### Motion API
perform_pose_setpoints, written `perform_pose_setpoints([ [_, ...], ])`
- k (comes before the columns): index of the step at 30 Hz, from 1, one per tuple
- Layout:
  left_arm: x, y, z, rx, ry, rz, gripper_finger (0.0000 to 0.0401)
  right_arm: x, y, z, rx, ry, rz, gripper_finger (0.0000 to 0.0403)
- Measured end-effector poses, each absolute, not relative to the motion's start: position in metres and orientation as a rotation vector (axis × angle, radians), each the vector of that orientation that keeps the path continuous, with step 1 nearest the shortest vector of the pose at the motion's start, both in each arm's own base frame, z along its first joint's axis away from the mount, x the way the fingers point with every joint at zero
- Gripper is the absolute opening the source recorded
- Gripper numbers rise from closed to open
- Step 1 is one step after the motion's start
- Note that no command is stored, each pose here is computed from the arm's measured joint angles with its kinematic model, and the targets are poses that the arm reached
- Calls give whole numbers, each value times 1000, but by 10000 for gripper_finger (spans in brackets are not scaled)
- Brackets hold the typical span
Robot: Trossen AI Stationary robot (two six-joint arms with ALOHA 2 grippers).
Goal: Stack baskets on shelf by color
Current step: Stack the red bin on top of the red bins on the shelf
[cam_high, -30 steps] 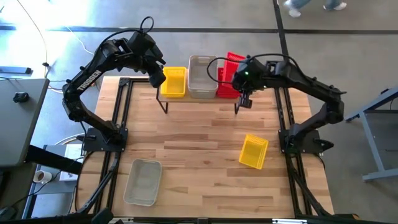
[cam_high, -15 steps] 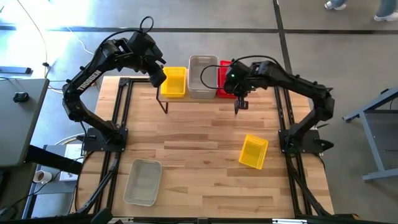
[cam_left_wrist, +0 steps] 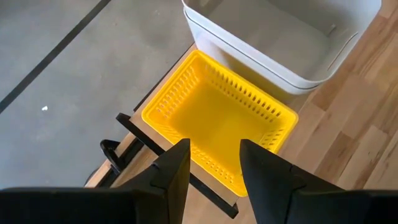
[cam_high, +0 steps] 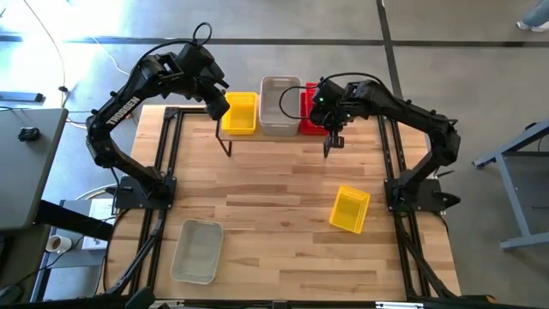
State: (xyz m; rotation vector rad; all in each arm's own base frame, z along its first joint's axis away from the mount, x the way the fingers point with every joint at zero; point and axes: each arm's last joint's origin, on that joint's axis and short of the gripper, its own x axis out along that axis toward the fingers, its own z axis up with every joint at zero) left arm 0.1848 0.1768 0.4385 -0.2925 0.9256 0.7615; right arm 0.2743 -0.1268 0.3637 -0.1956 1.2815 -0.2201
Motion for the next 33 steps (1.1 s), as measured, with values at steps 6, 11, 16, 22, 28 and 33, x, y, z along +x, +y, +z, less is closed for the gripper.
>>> perform_pose_setpoints([
  [6, 185, 177, 439, -292, 926, 761, 129, 277, -126, 360, -174, 1281, -170, 0],
  [11, 185, 177, 439, -292, 926, 762, 129, 282, -129, 353, -171, 1308, -166, 0],
  [16, 185, 177, 439, -292, 926, 762, 129, 285, -130, 350, -150, 1316, -181, 0],
  [22, 185, 177, 439, -294, 925, 764, 129, 285, -130, 350, -123, 1316, -216, 0],
  [28, 185, 177, 439, -294, 925, 761, 129, 284, -130, 350, -113, 1317, -235, 30],
  [33, 185, 176, 438, -321, 914, 755, 129, 285, -130, 351, -137, 1327, -266, 82],
])
